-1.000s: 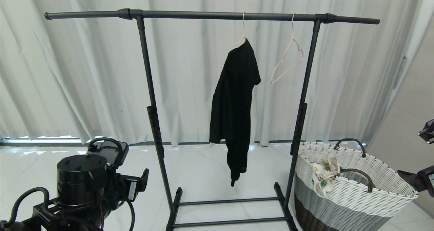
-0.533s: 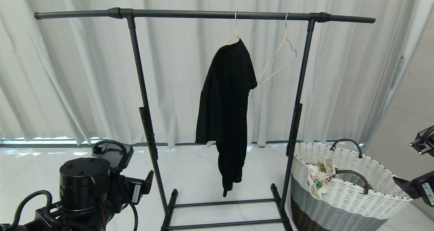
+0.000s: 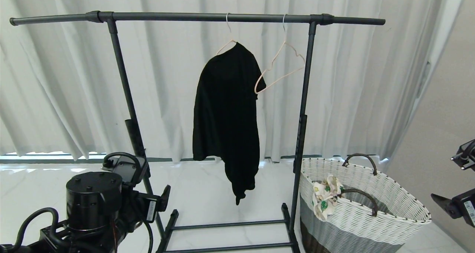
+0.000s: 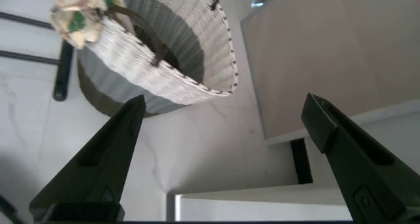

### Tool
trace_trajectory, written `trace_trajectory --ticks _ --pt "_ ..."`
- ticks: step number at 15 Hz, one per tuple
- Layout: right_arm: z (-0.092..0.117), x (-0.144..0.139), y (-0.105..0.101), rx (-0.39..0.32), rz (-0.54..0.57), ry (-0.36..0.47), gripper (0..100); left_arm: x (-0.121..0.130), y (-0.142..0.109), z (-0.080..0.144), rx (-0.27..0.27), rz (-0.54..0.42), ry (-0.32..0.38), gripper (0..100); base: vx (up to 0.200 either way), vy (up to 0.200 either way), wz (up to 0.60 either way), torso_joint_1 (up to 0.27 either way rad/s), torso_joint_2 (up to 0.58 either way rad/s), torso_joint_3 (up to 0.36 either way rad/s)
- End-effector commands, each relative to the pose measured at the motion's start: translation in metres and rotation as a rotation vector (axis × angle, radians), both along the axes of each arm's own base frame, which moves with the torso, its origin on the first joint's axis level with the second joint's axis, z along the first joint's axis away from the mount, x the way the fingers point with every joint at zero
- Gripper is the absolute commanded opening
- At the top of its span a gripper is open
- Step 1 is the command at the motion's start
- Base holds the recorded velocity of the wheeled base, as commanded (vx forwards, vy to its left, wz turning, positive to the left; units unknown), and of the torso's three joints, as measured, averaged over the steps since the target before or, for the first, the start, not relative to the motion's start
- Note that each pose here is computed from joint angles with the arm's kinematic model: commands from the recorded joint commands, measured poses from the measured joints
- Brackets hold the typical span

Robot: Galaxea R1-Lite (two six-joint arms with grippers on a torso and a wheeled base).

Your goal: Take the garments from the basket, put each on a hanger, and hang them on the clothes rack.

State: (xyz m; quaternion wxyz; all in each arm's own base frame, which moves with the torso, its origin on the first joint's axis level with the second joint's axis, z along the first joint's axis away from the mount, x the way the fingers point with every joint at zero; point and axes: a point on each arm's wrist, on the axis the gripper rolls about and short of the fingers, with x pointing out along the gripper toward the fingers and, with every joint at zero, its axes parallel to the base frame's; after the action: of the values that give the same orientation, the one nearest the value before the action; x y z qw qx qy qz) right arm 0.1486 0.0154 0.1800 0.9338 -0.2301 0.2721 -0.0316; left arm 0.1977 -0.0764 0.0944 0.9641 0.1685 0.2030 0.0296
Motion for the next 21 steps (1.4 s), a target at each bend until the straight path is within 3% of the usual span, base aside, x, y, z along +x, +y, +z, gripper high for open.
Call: trace_trajectory --ticks 1,9,14,17,21 --pt "-0.002 0.001 0.001 0.007 0.015 0.011 100 0.001 0.0 0.001 -0.002 0.002 -0.004 100 0.2 0.0 0.0 0.002 0.0 0.012" --pt "-0.012 0.012 0.004 0.072 0.115 0.08 100 0.006 -0.003 0.005 -0.008 -0.001 -0.026 100 0.2 0.0 0.0 0.001 0.0 0.004" --pt "-0.035 0.038 0.01 0.077 0.141 0.127 100 0.006 -0.004 0.005 -0.01 -0.006 -0.025 100 0.2 0.0 0.0 0.001 0.0 0.002" --pt "-0.052 0.048 0.013 0.022 0.281 0.22 100 0.006 -0.004 0.006 -0.021 -0.009 -0.047 100 0.0 0.0 0.0 0.0 0.0 0.0" --pt "-0.083 0.068 0.019 -0.076 0.422 0.346 100 -0.004 -0.01 -0.002 -0.015 -0.062 -0.008 100 0.0 0.0 0.0 0.0 0.0 0.0"
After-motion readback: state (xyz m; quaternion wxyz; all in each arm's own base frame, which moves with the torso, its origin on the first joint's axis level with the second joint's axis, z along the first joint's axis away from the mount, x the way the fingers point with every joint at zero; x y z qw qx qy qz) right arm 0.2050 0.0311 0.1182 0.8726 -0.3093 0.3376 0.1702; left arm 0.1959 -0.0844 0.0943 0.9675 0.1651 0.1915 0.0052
